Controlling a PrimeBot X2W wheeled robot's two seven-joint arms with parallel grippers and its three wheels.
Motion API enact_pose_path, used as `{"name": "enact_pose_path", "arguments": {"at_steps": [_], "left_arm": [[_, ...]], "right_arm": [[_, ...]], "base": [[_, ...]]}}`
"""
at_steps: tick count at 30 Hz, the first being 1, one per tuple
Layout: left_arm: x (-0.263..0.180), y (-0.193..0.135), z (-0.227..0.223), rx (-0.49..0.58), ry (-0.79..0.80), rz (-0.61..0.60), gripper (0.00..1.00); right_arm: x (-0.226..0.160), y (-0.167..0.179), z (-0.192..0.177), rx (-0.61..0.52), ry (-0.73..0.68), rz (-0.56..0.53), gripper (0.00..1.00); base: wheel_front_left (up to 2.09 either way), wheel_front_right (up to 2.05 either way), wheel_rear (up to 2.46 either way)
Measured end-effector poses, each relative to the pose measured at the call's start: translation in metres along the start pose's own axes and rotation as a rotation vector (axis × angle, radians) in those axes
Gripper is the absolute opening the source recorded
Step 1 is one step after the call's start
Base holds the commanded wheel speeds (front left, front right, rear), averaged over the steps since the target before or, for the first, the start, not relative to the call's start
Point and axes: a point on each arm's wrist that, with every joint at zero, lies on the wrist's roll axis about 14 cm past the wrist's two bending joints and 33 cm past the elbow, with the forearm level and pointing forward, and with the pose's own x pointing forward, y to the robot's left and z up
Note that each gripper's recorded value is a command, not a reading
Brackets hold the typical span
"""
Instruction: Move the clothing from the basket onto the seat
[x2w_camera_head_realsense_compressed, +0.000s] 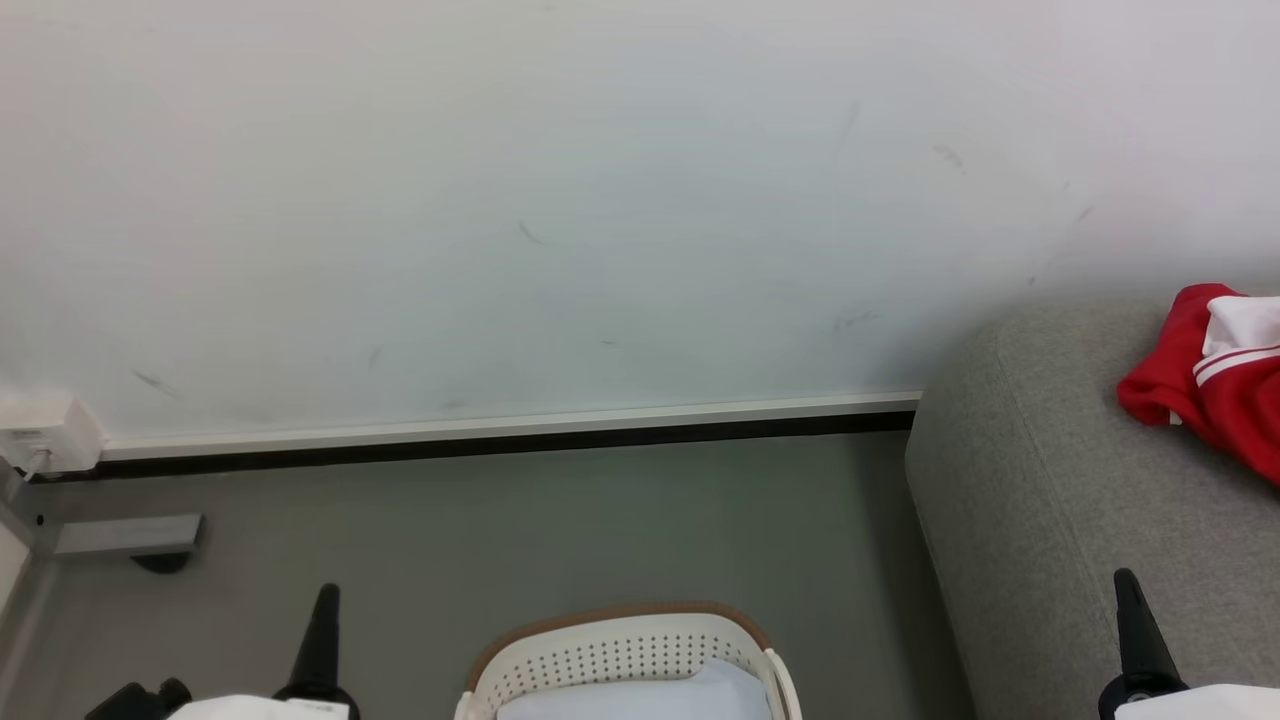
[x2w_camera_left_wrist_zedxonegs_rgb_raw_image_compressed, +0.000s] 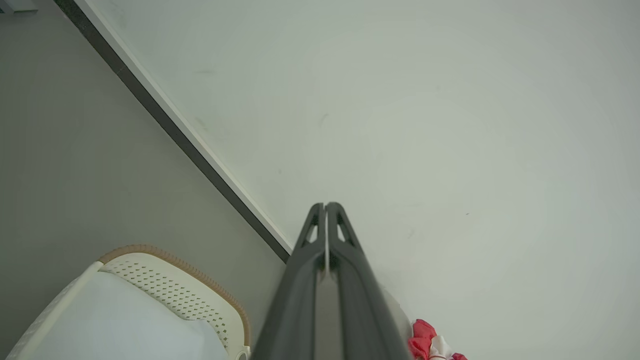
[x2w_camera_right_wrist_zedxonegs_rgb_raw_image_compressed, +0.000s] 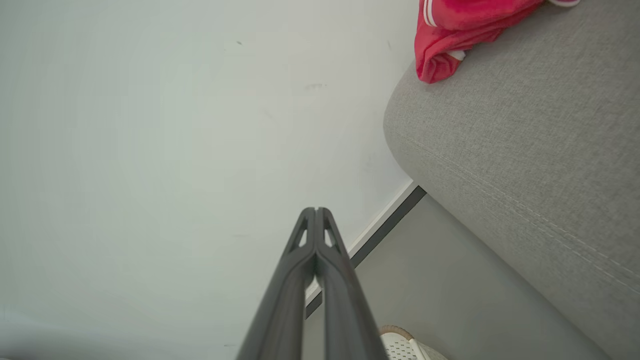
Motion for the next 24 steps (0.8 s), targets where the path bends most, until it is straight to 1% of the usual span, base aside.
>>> {"name": "enact_pose_path", "arguments": {"at_steps": [24], "left_arm": [[0.0050, -0.0087, 0.0100, -0.237, 0.002, -0.035, 0.00]], "right_arm": [[0.0101, 0.0103, 0.0038, 0.239, 0.012, 0.031, 0.00]], "base": [[0.00, 0.00, 0.00]]}}
